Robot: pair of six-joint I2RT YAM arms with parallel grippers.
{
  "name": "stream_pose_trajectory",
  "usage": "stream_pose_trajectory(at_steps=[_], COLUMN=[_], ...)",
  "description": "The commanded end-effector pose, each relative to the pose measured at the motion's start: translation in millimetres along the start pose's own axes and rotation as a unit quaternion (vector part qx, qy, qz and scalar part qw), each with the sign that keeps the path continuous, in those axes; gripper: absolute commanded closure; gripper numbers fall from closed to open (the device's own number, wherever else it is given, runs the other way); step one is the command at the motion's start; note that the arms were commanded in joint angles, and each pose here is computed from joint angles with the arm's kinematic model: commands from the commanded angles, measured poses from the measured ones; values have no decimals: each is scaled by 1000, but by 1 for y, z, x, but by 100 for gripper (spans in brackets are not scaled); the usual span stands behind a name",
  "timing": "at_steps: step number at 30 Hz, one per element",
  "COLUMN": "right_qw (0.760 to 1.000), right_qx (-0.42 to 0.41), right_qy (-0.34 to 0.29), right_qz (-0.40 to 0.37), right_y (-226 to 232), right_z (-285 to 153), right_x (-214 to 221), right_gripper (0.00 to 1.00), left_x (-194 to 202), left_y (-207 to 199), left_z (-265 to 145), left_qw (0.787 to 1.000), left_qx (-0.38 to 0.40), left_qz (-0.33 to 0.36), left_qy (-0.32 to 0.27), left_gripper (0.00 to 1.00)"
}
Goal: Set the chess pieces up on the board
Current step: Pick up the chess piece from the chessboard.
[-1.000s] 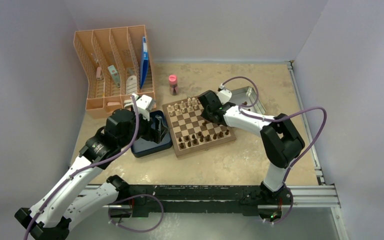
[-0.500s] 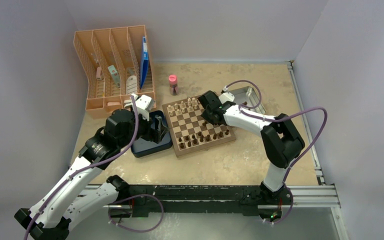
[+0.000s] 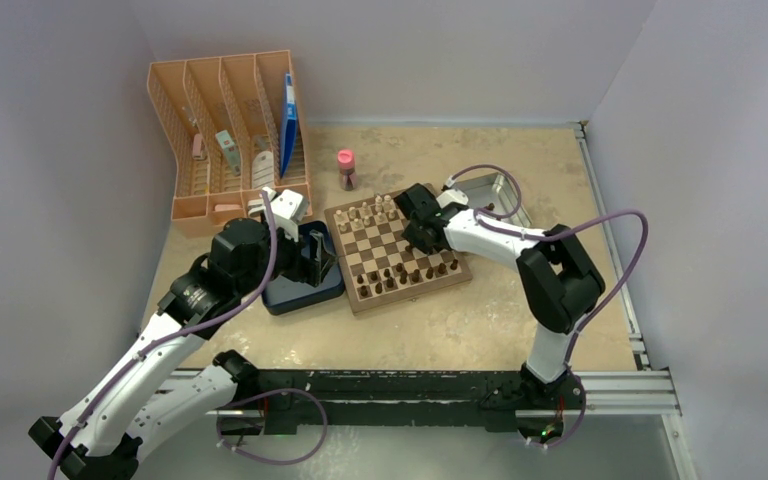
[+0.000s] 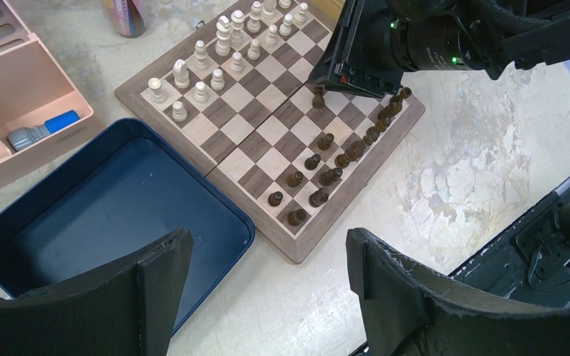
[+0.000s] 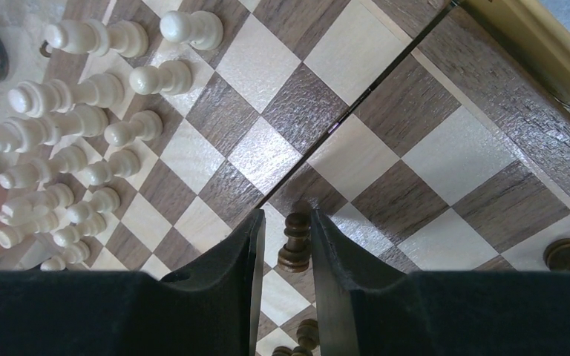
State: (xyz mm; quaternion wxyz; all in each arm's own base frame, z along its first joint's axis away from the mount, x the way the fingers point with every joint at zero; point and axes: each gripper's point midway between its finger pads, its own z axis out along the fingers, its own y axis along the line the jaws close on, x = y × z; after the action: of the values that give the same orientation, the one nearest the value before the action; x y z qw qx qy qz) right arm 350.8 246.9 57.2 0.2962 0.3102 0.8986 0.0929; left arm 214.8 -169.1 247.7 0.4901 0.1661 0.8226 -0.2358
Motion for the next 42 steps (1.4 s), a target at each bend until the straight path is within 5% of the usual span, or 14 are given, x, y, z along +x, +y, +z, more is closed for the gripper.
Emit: stream_pose_trajectory(at_steps=[1, 20, 32, 42], right_qw=[1000, 1000, 1000, 999], right_qx=[9, 11, 5, -47], right_qy=[-6, 16, 21, 9], right_qz=[14, 10, -4, 3], right_y=[5, 2, 4, 40], right_z=[-3, 7, 6, -15], right_x=[-4, 10, 12, -9], right_gripper=[68, 75, 97, 97], left_x=[-14, -13, -11, -15], left_y=[-1, 2, -1, -29], left_z=[-2, -2, 3, 20], left_qw=[1000, 1000, 999, 993], left_qx=[-2, -8, -5, 56], left_qz=[-8, -8, -24, -108], left_qy=[-29, -29, -21, -10], left_gripper=[25, 25, 26, 31])
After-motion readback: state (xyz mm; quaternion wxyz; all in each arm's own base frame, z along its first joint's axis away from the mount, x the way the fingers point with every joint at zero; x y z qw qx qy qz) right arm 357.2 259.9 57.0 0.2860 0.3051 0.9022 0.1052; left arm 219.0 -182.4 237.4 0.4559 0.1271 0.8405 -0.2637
